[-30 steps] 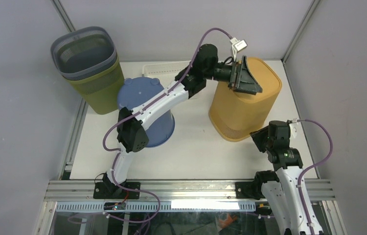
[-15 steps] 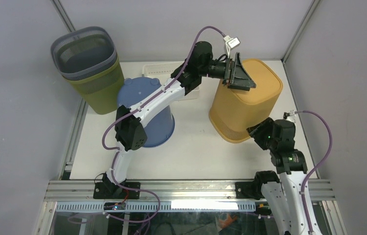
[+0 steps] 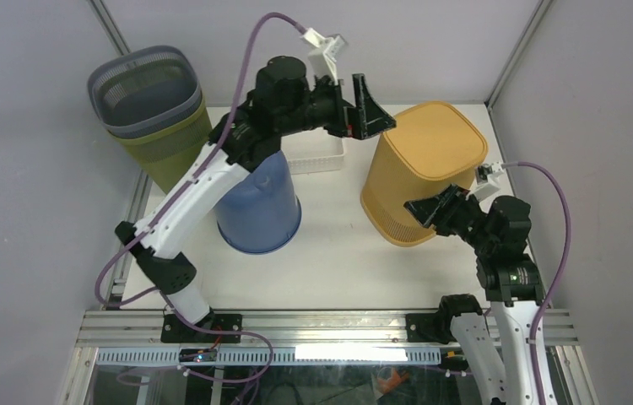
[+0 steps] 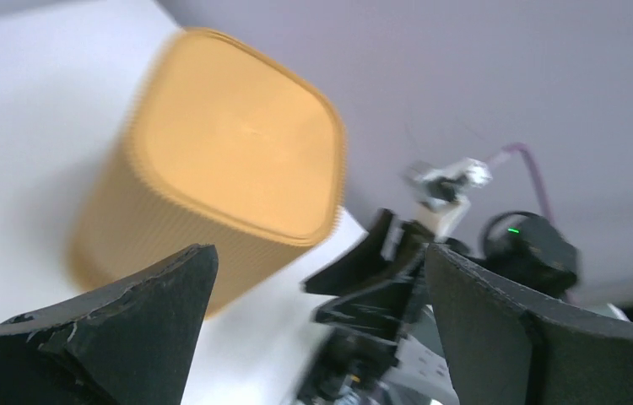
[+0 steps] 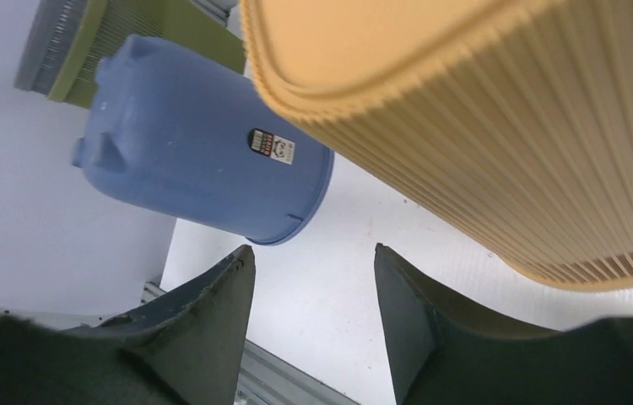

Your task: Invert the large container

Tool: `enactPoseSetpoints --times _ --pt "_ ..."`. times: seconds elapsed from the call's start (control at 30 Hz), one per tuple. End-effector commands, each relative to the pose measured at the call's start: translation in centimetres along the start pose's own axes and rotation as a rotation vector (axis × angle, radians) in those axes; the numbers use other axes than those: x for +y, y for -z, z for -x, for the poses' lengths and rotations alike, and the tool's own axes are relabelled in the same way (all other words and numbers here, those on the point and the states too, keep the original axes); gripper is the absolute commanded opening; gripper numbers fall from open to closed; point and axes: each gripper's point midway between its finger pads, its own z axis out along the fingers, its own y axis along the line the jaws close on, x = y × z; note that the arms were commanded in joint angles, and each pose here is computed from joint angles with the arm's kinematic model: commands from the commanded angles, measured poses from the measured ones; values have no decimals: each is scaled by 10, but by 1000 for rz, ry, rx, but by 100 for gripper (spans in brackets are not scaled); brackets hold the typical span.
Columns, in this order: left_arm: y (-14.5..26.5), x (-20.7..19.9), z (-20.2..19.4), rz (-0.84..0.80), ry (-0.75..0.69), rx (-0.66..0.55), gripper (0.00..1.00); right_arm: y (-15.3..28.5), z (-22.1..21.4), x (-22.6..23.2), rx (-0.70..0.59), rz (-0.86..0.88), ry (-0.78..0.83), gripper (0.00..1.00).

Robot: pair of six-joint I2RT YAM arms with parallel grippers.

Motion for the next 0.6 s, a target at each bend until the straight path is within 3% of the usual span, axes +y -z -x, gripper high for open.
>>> enactPoseSetpoints --times 0.0,0.1,0.27,0.43,0.57 --pt "50 77 11 467 -114 -85 99 3 34 43 -62 142 65 57" --pt "72 106 6 598 -113 -78 99 -6 46 48 -81 138 75 58" --pt "88 118 0 632 -100 -69 99 -31 55 47 -89 33 120 60" --pt "90 125 -14 644 -80 -39 99 -49 108 -27 -267 -465 45 66" --pt "98 126 -24 650 -66 -28 99 -52 152 -74 -330 -670 34 71"
